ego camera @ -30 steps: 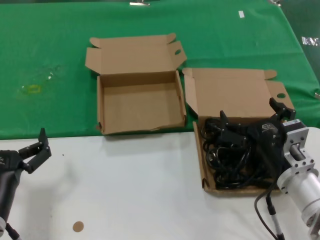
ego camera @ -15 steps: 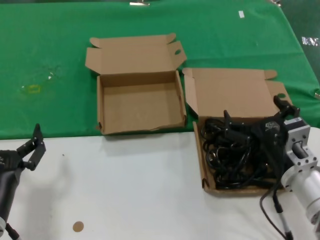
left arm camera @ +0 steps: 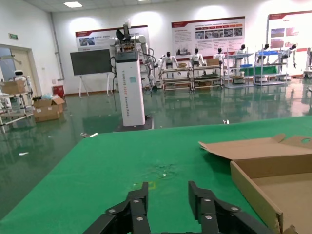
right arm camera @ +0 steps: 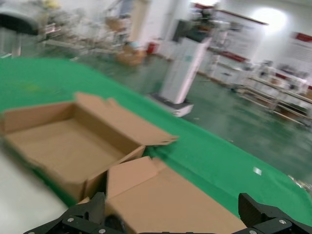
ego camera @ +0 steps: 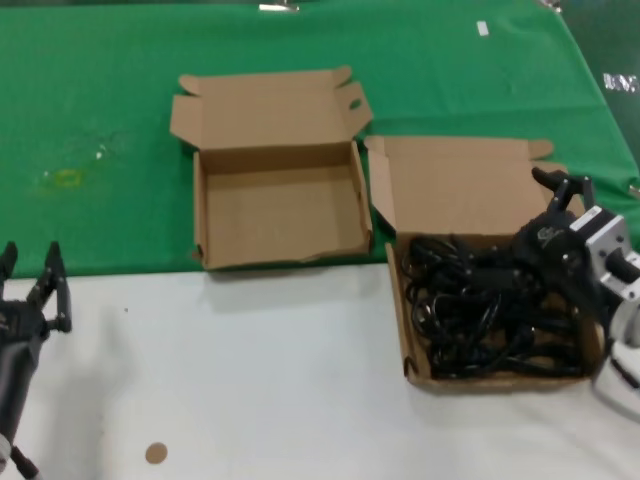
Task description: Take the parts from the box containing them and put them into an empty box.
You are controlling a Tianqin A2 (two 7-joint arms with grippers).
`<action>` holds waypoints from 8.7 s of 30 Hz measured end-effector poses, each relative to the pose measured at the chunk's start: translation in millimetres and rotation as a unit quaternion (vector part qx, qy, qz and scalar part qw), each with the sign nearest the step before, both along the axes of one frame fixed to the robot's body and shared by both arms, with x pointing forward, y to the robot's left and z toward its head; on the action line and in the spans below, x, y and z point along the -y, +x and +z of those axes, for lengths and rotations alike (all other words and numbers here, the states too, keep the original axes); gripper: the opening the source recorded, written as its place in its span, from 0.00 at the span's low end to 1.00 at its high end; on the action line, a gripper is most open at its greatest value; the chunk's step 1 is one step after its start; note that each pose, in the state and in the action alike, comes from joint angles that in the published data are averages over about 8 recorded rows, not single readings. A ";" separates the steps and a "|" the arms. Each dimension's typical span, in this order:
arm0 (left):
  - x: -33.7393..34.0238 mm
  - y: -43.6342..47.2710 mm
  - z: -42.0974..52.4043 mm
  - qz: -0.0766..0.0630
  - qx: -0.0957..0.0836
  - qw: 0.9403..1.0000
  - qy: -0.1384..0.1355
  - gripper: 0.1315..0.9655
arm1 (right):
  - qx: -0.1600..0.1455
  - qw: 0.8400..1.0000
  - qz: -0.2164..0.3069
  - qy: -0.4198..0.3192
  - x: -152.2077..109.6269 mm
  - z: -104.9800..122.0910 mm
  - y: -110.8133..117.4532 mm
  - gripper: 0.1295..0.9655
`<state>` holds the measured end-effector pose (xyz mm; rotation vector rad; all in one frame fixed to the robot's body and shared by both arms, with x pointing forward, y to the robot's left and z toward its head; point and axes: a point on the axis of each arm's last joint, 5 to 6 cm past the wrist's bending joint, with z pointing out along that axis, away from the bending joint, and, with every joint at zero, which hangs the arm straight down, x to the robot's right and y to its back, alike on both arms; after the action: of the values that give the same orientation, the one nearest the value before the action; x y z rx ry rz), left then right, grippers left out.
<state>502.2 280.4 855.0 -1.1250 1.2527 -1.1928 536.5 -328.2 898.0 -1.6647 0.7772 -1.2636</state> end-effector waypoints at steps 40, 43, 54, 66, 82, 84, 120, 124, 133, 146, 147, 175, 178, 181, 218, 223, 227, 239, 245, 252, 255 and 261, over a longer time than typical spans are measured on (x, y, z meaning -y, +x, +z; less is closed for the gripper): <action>0.0 0.0 0.0 0.000 0.000 1.000 0.000 0.02 | -0.115 0.826 0.333 -0.440 57.3 114.2 59.2 1.00; 0.0 0.0 0.0 0.000 0.000 1.000 0.000 0.02 | -0.118 0.820 0.335 -0.448 57.2 109.3 63.3 1.00; 0.0 0.0 0.0 0.000 0.000 1.000 0.000 0.02 | -0.122 0.813 0.335 -0.461 57.1 95.8 74.9 0.97; 0.0 0.0 0.0 0.000 0.000 1.000 0.000 0.02 | -0.119 0.812 0.335 -0.463 55.3 90.2 81.1 0.80; 0.0 0.0 0.0 0.000 0.000 1.000 0.000 0.02 | -0.132 0.809 0.339 -0.461 54.7 83.4 80.5 0.49; 0.0 0.0 0.0 0.000 0.000 1.000 0.000 0.02 | -0.134 0.809 0.339 -0.462 55.2 83.4 80.1 0.42; 0.0 0.0 0.0 0.000 0.000 1.000 0.000 0.02 | -0.062 0.824 0.319 -0.464 9.3 163.0 85.8 0.11; 0.0 0.0 0.0 0.000 0.000 1.000 0.000 0.02 | -0.044 0.823 0.321 -0.466 -12.6 166.8 95.4 0.11; 0.0 0.0 0.0 0.000 0.000 1.000 0.000 0.02 | -0.011 0.817 0.326 -0.476 -63.4 171.4 120.2 0.11; 0.0 0.0 0.0 0.000 0.000 1.000 0.000 0.02 | 0.020 0.804 0.329 -0.495 -124.9 170.4 147.3 0.11; 0.0 0.0 0.0 0.000 0.000 1.000 0.000 0.02 | 0.022 0.804 0.328 -0.496 -128.9 169.9 149.3 0.11; 0.0 0.0 0.0 0.000 0.000 1.000 0.000 0.02 | 0.032 0.800 0.321 -0.507 -181.1 133.1 195.0 0.11; 0.0 0.0 0.0 0.000 0.000 1.000 0.000 0.02 | 0.032 0.799 0.319 -0.509 -181.6 130.2 198.0 0.11; 0.0 0.0 0.0 0.000 0.000 1.000 0.000 0.02 | 0.033 0.798 0.317 -0.511 -182.1 128.0 200.5 0.11; 0.0 0.0 0.0 0.000 0.000 1.000 0.000 0.03 | 0.047 0.799 0.306 -0.515 -174.2 130.0 195.5 0.69; 0.0 0.0 0.0 0.000 0.000 1.000 0.000 0.05 | 0.051 0.810 0.304 -0.499 -174.6 123.6 192.6 0.80; 0.0 0.0 0.0 0.000 0.000 1.000 0.000 0.08 | 0.056 0.829 0.300 -0.469 -174.8 112.7 187.3 0.87; 0.0 0.0 0.0 0.000 0.000 1.000 0.000 0.22 | 0.068 0.896 0.268 -0.348 -170.2 73.5 163.0 0.97; 0.0 0.0 0.0 0.000 0.000 1.000 0.000 0.37 | 0.070 0.925 0.243 -0.284 -164.4 55.2 148.6 1.00; 0.0 0.0 0.0 0.000 0.000 1.000 0.000 0.58 | 0.068 0.953 0.208 -0.211 -154.9 36.1 130.5 1.00; 0.0 0.0 0.0 0.000 0.000 1.000 0.000 0.64 | 0.066 0.963 0.191 -0.180 -150.0 28.5 122.4 1.00; 0.0 0.0 0.0 0.000 0.000 1.000 0.000 0.80 | 0.062 0.979 0.154 -0.119 -138.8 13.9 104.8 1.00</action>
<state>502.2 280.4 855.0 -1.1251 1.2527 -1.1929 641.3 -189.3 911.9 -1.7944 0.2847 -1.2590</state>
